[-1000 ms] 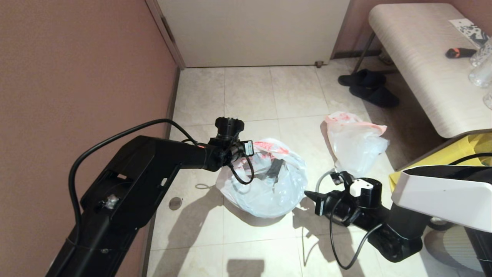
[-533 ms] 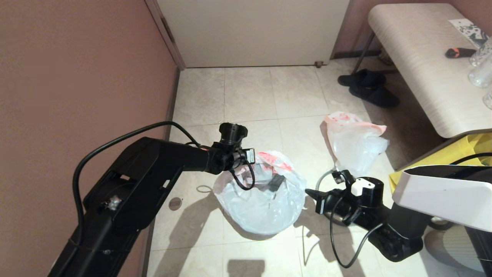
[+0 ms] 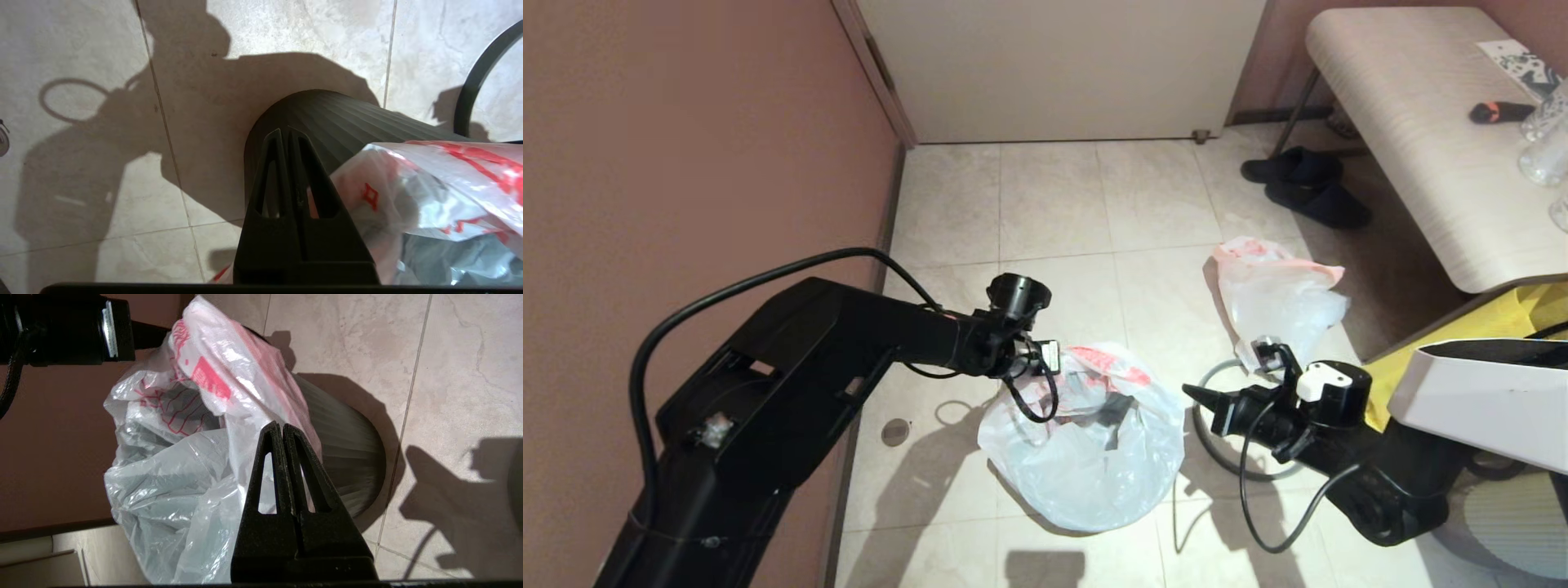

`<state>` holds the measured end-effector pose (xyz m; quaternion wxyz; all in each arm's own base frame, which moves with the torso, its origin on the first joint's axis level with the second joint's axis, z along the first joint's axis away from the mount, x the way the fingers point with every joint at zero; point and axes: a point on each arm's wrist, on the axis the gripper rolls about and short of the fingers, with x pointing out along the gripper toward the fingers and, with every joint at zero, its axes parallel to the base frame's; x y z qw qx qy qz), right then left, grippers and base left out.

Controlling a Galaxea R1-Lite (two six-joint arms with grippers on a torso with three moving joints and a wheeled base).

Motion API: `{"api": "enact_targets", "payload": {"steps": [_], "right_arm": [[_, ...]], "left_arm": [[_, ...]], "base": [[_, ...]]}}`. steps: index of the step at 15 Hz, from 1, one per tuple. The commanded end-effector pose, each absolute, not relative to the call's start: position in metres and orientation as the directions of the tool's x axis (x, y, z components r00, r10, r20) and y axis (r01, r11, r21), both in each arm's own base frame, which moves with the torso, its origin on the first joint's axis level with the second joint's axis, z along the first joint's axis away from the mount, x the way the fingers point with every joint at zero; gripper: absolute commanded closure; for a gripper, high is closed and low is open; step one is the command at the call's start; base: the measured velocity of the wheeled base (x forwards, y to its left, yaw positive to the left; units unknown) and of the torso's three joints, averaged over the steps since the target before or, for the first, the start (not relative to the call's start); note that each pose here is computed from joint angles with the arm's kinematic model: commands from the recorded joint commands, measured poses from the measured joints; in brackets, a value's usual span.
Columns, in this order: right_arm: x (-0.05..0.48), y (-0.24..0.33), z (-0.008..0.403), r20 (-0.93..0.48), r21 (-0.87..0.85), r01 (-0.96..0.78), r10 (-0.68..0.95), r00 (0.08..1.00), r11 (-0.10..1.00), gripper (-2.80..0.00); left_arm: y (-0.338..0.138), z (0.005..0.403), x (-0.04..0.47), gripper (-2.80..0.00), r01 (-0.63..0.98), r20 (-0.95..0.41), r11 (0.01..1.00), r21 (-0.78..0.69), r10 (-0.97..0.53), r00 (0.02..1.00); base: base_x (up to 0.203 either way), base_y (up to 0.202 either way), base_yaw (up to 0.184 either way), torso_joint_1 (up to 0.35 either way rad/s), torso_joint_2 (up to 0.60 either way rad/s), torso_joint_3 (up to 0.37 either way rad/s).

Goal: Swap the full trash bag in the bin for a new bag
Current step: Put the new garbage bag on the trash can

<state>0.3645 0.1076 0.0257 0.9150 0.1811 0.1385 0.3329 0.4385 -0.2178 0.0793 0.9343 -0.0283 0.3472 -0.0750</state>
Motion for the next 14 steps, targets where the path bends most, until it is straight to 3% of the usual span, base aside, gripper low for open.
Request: {"api": "enact_targets", "payload": {"steps": [1, 12, 14], "right_arm": [[0.353, 0.111, 0.04, -0.112, 0.411, -0.613, 0.705, 0.7, 0.674, 0.0], [0.343, 0.124, 0.028, -0.205, 0.301, -0.648, 0.711, 0.672, 0.7, 0.0], [0.336, 0.123, 0.031, -0.213, 0.207, -0.682, 0.713, 0.668, 0.701, 0.0]], "left_arm": [[-0.217, 0.092, 0.434, 0.0, 0.121, -0.63, 0.986, -0.112, -0.165, 0.759], [-0.264, 0.069, 0.412, 0.0, 0.216, -0.665, 0.971, -0.106, -0.231, 0.711], [-0.266, 0.068, 0.414, 0.0, 0.219, -0.658, 0.969, -0.11, -0.236, 0.715]], "base": [[0.0, 0.0, 0.0, 0.0, 0.0, 0.0], [0.0, 0.0, 0.0, 0.0, 0.0, 0.0], [0.0, 0.0, 0.0, 0.0, 0.0, 0.0]]}}
